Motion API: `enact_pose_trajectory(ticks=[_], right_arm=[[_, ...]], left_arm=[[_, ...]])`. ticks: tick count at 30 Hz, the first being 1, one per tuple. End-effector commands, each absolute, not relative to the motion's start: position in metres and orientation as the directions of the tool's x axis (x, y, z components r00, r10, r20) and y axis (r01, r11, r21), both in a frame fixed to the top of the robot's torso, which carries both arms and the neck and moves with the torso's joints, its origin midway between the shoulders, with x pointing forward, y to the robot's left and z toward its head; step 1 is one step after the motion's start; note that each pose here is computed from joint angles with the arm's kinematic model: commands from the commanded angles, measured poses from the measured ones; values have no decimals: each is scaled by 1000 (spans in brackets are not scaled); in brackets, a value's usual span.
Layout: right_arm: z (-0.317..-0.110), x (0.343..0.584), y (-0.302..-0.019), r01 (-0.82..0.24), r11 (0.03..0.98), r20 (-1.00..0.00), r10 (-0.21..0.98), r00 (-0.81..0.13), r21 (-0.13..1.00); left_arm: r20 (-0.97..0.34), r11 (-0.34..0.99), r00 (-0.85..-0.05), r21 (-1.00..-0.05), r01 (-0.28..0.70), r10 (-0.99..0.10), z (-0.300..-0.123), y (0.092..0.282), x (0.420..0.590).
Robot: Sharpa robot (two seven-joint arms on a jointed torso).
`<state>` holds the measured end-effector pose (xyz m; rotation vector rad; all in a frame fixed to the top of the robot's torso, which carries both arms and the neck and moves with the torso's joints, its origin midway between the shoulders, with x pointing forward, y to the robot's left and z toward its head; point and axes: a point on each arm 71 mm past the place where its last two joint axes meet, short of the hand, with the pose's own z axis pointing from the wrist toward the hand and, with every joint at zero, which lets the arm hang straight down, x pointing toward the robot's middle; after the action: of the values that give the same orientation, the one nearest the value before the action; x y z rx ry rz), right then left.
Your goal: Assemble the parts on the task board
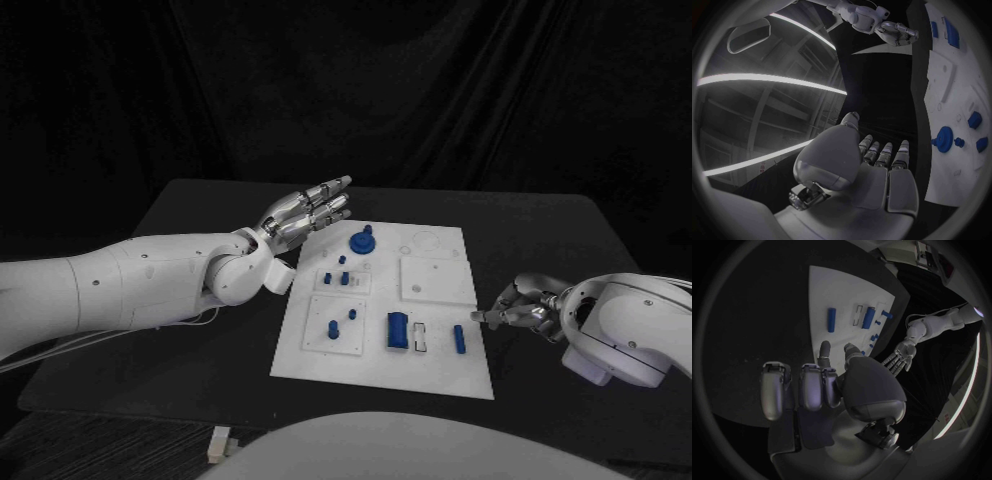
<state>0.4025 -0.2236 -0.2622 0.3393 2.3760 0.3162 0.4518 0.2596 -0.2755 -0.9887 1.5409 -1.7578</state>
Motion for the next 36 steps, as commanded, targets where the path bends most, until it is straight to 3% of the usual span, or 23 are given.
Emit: enact_pose_trajectory(ticks=[1, 22, 36], right_arm=[[-270, 398, -226, 124, 971, -612, 226, -758, 205], [-275, 395, -191, 45, 965, -674, 215, -706, 260], [-280, 395, -168, 2, 966, -664, 179, -726, 259]], left_arm=[[153, -162, -551, -986, -33, -820, -275, 258, 451], [155, -162, -554, -986, -37, -818, -275, 258, 452], [159, -164, -559, -986, -43, -813, -276, 257, 452]])
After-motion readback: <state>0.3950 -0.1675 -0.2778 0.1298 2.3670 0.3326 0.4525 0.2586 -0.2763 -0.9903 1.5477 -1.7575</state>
